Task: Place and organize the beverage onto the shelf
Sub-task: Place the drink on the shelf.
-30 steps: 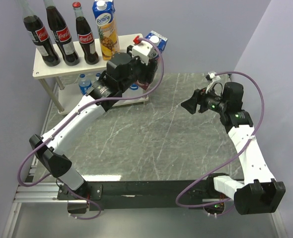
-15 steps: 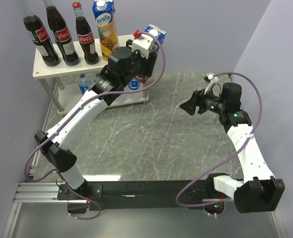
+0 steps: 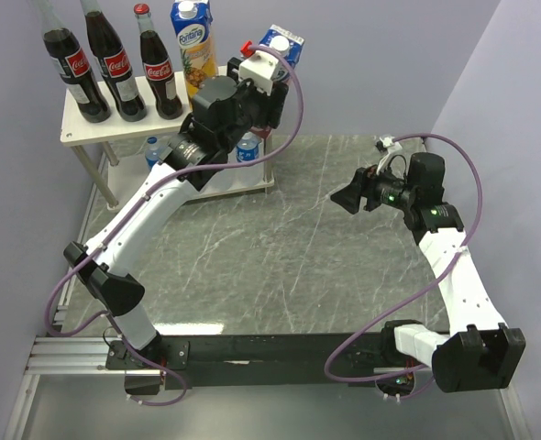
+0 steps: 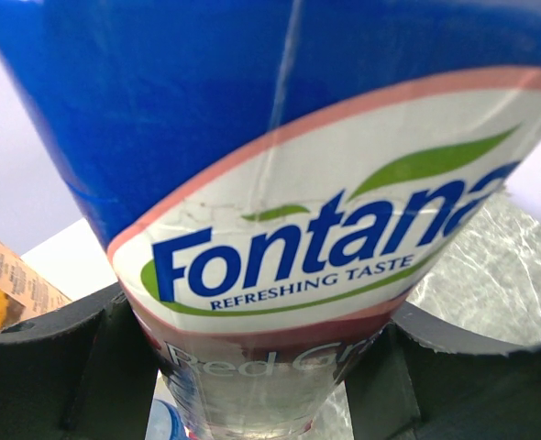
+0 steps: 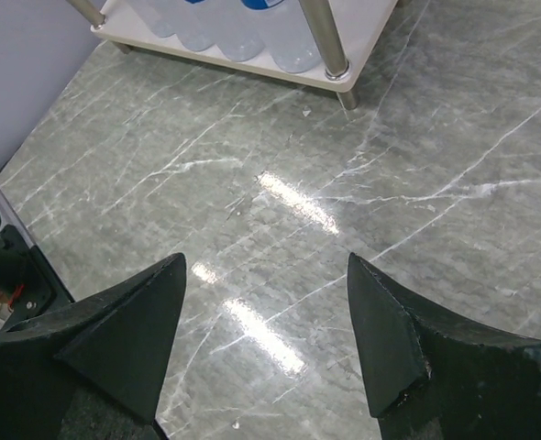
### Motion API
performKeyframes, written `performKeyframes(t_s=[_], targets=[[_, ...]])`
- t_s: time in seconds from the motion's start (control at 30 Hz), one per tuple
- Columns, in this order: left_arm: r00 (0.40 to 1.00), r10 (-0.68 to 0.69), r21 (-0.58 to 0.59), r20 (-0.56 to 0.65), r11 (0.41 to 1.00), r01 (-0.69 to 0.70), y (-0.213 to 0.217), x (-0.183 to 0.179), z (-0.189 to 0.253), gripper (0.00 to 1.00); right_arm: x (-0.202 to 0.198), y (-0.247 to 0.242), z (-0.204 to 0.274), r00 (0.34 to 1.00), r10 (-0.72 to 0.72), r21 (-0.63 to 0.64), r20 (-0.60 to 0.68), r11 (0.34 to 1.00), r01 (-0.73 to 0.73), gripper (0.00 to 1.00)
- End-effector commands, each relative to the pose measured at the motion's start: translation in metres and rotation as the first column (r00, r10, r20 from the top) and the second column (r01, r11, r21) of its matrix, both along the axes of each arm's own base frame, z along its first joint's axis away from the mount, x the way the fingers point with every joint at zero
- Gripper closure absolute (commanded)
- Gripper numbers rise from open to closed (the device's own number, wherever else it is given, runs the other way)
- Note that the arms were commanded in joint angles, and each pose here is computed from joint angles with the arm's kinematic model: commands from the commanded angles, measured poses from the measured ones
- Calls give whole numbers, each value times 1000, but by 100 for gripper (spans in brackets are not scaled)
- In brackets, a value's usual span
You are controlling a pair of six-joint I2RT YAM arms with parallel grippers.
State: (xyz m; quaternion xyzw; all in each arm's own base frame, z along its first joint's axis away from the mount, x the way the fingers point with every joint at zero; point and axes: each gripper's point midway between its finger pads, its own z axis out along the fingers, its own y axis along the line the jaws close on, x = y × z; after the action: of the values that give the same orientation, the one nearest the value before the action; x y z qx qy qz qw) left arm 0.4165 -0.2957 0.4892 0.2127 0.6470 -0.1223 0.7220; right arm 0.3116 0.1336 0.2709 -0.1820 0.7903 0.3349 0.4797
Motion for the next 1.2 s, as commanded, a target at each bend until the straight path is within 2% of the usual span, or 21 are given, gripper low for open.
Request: performKeyframes(t_s=[0.0, 0.73, 1.17], targets=[[890, 124, -356, 439, 933, 45, 58, -58, 186, 66, 1, 4, 1, 999, 30, 5, 24, 1000, -30, 23], [845, 252, -432, 471, 901, -28, 83, -29, 199, 68, 0, 7, -3, 999, 44, 14, 12, 999, -44, 22], [845, 303, -465, 441, 882, -74, 83, 0, 183, 66, 0, 6, -3, 999, 44, 14, 11, 999, -45, 22]])
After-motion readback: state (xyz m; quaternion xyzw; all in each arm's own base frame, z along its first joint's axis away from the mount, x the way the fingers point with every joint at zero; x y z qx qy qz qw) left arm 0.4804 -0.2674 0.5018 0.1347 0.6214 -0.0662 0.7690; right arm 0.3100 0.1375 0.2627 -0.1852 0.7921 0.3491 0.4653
